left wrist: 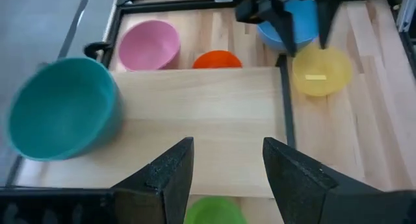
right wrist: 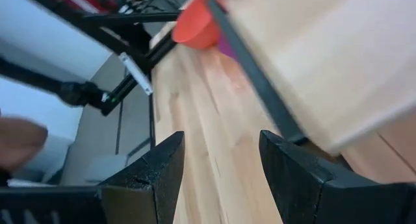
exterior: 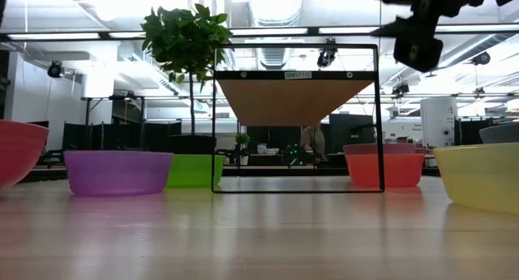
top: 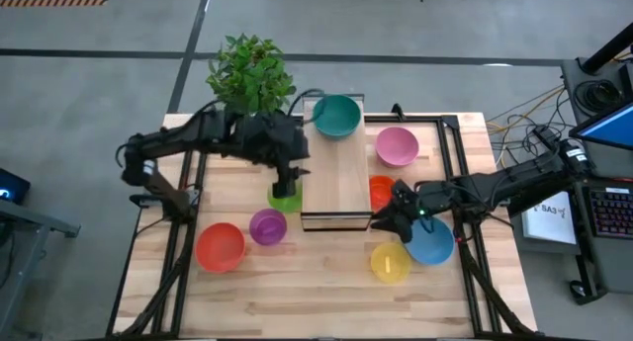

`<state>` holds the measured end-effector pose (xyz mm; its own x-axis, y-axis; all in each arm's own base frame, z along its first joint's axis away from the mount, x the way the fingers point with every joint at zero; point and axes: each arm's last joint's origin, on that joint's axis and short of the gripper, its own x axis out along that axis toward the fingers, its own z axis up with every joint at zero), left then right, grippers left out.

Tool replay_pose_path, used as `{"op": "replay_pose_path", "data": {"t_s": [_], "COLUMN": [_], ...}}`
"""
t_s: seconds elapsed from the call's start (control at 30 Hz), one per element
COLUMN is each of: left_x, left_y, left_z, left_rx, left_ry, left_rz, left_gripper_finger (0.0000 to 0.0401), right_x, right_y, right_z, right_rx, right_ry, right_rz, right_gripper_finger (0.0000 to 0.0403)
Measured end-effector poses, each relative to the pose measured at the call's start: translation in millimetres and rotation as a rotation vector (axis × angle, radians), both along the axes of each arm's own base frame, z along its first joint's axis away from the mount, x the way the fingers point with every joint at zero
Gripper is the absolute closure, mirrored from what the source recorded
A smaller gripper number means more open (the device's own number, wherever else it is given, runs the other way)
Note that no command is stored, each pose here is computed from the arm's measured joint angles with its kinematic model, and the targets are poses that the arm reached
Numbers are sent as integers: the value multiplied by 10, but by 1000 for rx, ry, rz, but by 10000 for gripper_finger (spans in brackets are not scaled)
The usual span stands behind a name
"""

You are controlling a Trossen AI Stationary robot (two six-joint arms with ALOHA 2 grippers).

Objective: Place and stack bowls onto a shelf
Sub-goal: Put the orange transparent bowl onto the shelf

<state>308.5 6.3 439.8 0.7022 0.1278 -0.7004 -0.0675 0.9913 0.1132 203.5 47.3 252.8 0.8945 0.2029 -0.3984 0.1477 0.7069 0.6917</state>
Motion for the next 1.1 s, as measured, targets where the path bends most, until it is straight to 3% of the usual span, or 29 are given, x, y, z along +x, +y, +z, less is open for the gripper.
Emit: {"op": "replay_pose_path", "data": {"t_s": [0.23,0.5,0.63,0.77,0.93,1.1], "left_x": [-247,-606,-736,-812,-828,-815], "left_y": [-222,-299,-284,-276,-274,-276], "left_z": [-425,-678,-763,-858,-928,-940], "left_rx": [-73,-123,-132,-143,-156,-156], "left_ry": [-136,-351,-451,-494,-495,-489], "left_rz": [-15,-40,-44,-42,-34,-34], "left_gripper_finger": [232,232,232,232,232,232], "right_x": [4,41,-10,-144,-413,-602], "right_y": [-99,-298,-419,-556,-723,-842], "right_z": [-9,179,329,451,503,447], "right_rx": [69,19,-29,-70,14,65], "right_ry": [49,59,163,332,599,774], "right_rz": [-39,-137,-196,-352,-603,-735], "right_gripper_finger": [216,216,216,216,216,216]}}
